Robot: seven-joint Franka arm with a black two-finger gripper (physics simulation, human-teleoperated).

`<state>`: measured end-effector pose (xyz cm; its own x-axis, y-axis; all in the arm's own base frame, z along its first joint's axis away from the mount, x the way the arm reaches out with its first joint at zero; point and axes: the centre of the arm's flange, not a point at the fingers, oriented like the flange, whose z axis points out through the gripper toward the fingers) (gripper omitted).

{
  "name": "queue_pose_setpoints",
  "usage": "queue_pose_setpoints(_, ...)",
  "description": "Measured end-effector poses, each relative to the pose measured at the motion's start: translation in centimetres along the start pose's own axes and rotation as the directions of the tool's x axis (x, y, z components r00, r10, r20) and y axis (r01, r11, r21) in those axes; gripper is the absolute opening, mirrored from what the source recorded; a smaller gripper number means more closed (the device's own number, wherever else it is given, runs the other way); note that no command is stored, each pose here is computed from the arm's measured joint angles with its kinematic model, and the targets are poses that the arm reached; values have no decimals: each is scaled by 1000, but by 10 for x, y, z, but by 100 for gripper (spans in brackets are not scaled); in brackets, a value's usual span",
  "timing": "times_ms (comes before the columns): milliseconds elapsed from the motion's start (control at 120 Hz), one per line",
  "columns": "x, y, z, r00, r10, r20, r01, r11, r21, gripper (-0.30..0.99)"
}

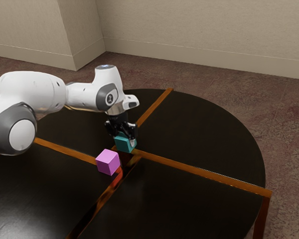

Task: Pick up the blue block with one arm, and put the blue block on the pink block with one arm

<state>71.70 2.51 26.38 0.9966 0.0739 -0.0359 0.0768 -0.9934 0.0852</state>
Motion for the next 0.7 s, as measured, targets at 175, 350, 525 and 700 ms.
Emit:
queue_pose_setpoints(175,-59,6,-91,999,-4,-50,5,1000,14,32)
queue_pose_setpoints(350,-115,18,-101,1000,-23,-11,23,1000,15,33)
queue_pose_setpoints(525,-142,22,-96,998,-54,18,54,998,17,34)
queue_pose_setpoints(700,-144,22,-79,996,-74,48,72,997,24,34)
